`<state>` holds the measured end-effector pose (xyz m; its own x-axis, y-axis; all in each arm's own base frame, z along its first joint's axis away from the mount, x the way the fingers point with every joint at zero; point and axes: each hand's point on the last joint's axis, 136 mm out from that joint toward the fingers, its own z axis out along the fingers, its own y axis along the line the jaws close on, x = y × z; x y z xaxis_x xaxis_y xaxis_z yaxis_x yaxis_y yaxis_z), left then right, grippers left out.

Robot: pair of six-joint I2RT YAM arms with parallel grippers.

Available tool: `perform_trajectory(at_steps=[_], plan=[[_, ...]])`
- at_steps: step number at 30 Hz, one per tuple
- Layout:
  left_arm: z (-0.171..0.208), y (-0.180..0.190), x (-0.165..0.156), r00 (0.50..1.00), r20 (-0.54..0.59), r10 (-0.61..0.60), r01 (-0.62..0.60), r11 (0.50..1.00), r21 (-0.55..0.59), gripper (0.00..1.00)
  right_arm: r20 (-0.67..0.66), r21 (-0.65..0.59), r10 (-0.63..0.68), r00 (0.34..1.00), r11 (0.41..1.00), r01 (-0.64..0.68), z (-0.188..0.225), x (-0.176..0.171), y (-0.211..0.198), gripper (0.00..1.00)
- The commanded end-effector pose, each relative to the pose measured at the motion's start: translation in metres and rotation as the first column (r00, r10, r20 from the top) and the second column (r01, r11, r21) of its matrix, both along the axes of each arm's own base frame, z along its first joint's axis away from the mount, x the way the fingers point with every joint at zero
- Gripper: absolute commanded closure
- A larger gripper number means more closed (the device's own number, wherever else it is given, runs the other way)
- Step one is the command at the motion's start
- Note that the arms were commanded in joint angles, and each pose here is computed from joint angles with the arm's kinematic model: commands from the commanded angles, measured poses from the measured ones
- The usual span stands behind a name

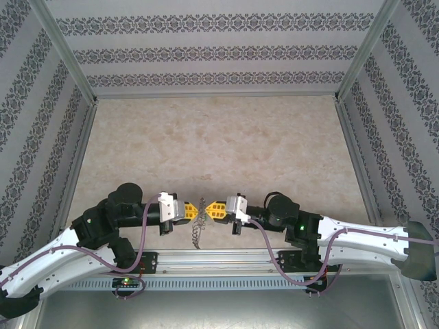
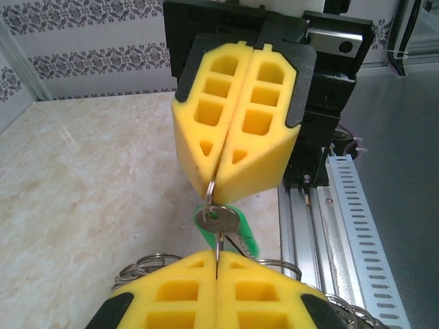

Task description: Put the keys on the keyring

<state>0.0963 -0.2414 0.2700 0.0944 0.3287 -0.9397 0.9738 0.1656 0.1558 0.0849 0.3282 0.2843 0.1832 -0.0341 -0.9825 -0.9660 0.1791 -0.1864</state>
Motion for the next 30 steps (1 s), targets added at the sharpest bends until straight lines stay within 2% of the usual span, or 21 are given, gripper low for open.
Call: perform_trajectory(at_steps=[1, 14, 30], plan=[[0.006, 0.0, -0.005, 0.999, 0.032, -0.027, 0.028, 1.0, -0.013, 1.0, 0.026, 0.051, -0.021, 0.999, 0.998, 0.019, 0.013, 0.002, -0.003, 1.0], [0.007, 0.001, -0.003, 0.999, 0.038, -0.013, 0.014, 1.0, -0.011, 1.0, 0.012, 0.045, 0.061, 0.998, 0.997, -0.061, 0.016, -0.01, 0.003, 1.0], [0.007, 0.001, -0.003, 0.999, 0.038, -0.013, 0.013, 1.0, -0.013, 1.0, 0.018, 0.042, 0.045, 0.999, 0.998, -0.046, 0.015, -0.007, 0.005, 1.0]])
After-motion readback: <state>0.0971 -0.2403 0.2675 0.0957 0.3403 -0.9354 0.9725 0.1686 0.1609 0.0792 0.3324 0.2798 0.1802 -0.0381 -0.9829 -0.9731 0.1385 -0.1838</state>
